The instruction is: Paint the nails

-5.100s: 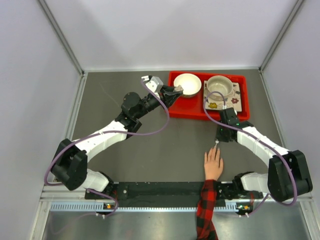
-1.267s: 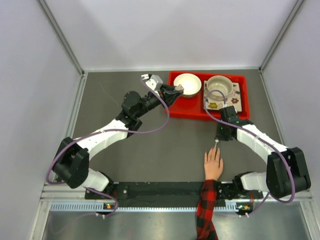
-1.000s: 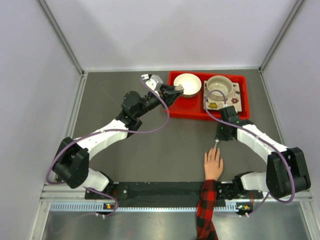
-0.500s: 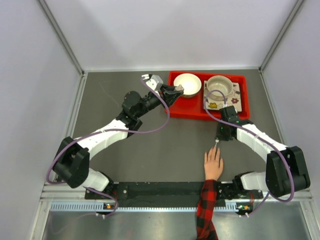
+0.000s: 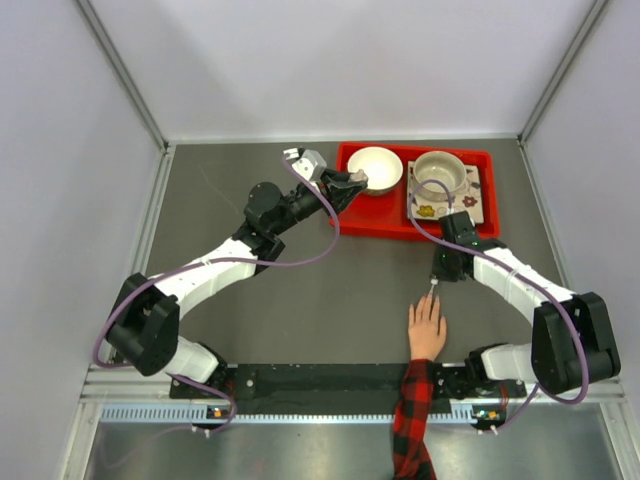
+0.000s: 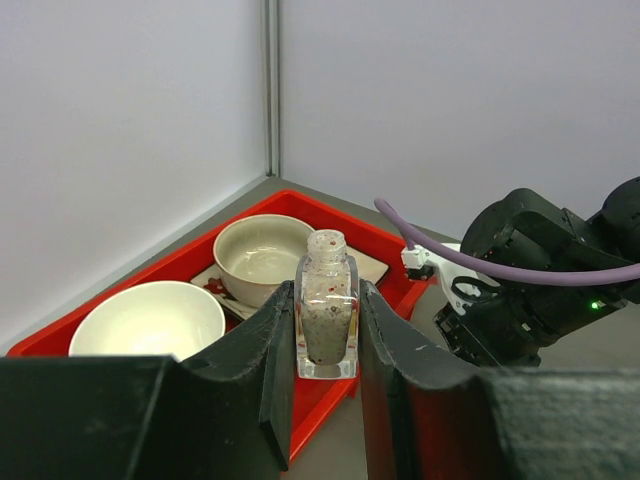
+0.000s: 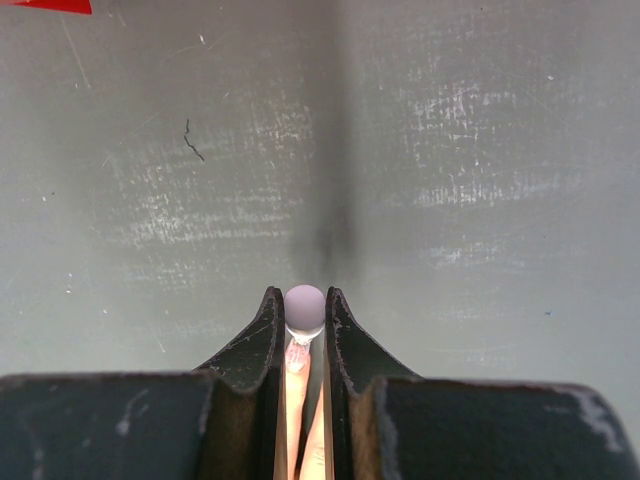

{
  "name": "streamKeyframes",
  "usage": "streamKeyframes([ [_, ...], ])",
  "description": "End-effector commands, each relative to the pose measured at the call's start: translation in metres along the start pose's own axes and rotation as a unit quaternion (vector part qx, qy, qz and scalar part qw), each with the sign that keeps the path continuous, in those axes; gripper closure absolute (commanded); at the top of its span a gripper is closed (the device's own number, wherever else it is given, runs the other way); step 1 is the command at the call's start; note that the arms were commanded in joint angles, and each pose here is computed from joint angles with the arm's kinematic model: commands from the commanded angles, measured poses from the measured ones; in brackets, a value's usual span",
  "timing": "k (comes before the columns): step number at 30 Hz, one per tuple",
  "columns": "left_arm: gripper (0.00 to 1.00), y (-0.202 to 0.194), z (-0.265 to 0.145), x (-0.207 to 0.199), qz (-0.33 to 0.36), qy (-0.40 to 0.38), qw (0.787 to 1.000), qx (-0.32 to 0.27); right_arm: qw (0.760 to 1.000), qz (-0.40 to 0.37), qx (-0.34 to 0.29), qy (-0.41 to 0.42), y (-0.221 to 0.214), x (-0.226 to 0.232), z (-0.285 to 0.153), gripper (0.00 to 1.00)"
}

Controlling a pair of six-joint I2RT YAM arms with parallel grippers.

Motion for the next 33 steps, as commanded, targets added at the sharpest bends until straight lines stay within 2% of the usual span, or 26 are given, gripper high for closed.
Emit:
streamKeyframes([
  [1,1.0,0.033,0.005,-0.008,0.018,-0.019,0.998,-0.051,0.999,0.006,-0.047,-0.002,0.03,0.0,-0.012,1.0],
  [11,1.0,0.035,0.004,-0.012,0.011,-0.026,0.998,-0.056,0.998,0.009,-0.058,0.001,0.027,-0.004,-0.037,1.0],
  [20,1.0,0.034,0.006,-0.012,0.005,-0.029,0.998,-0.056,0.999,0.006,-0.026,0.029,0.006,0.002,-0.023,1.0],
  [33,1.0,0.033,0.007,-0.01,0.005,-0.028,0.998,-0.054,1.0,0.0,-0.013,0.028,0.005,0.003,-0.011,1.0],
])
Point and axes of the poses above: each gripper's point midway between its finger pads, its own z axis out along the fingers, its own x axis along the line the jaws close on, y = z × x, the point moved 5 cm from there along -z, back along the fingers, and after that the axes turned 9 degrees about -z, right-handed, at the moved point
